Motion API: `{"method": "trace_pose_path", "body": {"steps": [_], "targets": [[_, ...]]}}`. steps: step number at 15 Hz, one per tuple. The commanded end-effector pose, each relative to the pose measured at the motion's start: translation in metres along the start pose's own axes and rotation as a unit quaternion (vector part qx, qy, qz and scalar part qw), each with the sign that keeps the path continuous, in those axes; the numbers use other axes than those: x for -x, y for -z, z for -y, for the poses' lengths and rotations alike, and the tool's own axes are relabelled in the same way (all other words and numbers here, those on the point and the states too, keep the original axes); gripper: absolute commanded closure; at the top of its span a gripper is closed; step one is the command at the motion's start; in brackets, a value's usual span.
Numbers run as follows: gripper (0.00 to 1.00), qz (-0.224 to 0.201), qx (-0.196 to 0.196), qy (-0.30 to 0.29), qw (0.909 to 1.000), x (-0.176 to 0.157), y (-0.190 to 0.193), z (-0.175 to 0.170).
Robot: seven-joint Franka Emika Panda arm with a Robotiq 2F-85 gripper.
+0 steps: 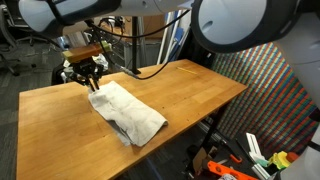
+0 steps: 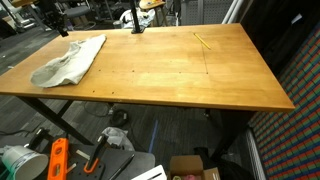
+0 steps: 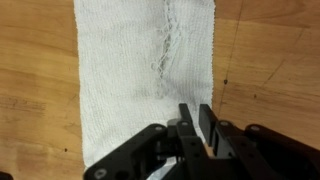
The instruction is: Fold the white towel on the table in half.
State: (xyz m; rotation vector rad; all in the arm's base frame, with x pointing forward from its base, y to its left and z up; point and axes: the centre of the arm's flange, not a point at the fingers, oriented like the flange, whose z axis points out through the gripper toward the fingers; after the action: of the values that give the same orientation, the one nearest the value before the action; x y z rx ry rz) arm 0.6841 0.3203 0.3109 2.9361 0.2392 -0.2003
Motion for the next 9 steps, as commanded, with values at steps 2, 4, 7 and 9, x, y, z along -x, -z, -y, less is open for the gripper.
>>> {"method": "trace_pose_path", "body": {"steps": [2, 4, 7, 9], "targets": [[0.42, 0.017, 0.02, 0.011, 0.9996, -0.02, 0.017, 0.013], [0.27, 0.032, 0.017, 0.038, 0.9986, 0.004, 0.023, 0.001], [0.04, 0.067, -0.016, 0.1, 0.9926, 0.022, 0.038, -0.028], [0.0, 0.078, -0.033, 0.129, 0.9881, 0.029, 0.047, -0.051]]}}
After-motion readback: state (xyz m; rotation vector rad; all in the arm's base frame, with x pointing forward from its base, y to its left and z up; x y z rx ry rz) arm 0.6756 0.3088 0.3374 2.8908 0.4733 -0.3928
